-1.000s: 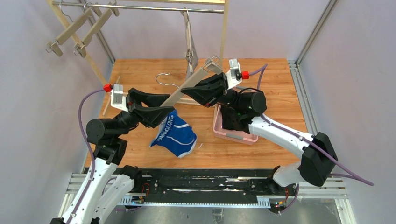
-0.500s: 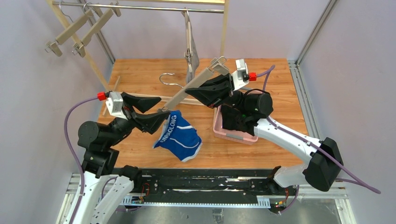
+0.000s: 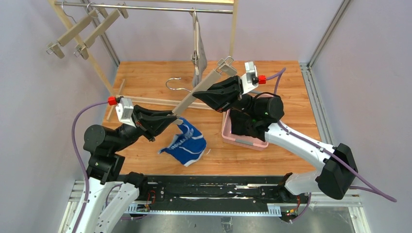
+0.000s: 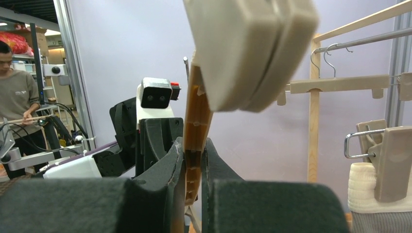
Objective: Remove the underwear clipped to the hanger
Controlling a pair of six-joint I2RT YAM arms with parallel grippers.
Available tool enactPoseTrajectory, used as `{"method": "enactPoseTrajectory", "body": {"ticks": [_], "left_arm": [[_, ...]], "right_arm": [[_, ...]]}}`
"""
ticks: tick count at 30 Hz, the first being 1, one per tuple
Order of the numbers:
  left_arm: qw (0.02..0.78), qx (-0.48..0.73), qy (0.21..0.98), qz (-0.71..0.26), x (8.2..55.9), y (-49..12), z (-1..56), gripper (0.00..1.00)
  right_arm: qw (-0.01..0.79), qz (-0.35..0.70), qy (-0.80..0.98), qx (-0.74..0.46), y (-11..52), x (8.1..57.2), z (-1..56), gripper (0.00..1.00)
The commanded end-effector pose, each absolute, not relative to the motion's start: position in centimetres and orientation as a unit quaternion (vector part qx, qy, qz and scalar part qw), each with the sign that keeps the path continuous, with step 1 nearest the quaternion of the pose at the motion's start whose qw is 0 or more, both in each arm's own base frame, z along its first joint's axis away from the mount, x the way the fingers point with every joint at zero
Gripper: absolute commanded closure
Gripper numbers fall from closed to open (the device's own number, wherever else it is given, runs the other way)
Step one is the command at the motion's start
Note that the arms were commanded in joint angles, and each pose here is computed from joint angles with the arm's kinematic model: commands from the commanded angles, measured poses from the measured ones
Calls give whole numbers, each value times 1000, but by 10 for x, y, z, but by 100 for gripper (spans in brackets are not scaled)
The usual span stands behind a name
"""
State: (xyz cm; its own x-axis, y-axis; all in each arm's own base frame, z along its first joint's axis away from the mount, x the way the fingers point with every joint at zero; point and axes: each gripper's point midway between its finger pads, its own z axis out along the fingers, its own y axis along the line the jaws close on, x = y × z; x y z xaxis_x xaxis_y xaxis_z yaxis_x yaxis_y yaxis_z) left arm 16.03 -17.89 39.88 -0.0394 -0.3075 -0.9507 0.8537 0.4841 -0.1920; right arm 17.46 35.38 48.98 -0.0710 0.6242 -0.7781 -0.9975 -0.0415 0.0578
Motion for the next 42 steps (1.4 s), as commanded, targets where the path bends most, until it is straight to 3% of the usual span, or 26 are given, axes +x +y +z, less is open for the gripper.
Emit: {"method": "enactPoseTrajectory", "body": {"ticks": [1, 5, 7, 10, 26, 42], "left_arm": [[646, 257, 555, -457, 155, -183, 400, 100], [657, 255, 545, -454, 153, -181, 411, 97], [664, 250, 542, -450, 154, -179, 417, 70], [673, 247, 537, -445, 154, -177, 426, 56], [658, 265, 519, -478, 159, -190, 440, 55], [638, 289, 516, -494, 158, -198, 444, 69]], "right_arm": [[639, 656, 285, -283, 340, 166, 509, 100], [641, 653, 288, -283, 339, 165, 508, 100], [641, 653, 288, -284, 339, 166, 507, 99], [639, 655, 287, -285, 339, 164, 508, 99], [630, 663, 286, -285, 342, 165, 507, 100], [618, 671, 289, -290, 349, 164, 502, 99]]}}
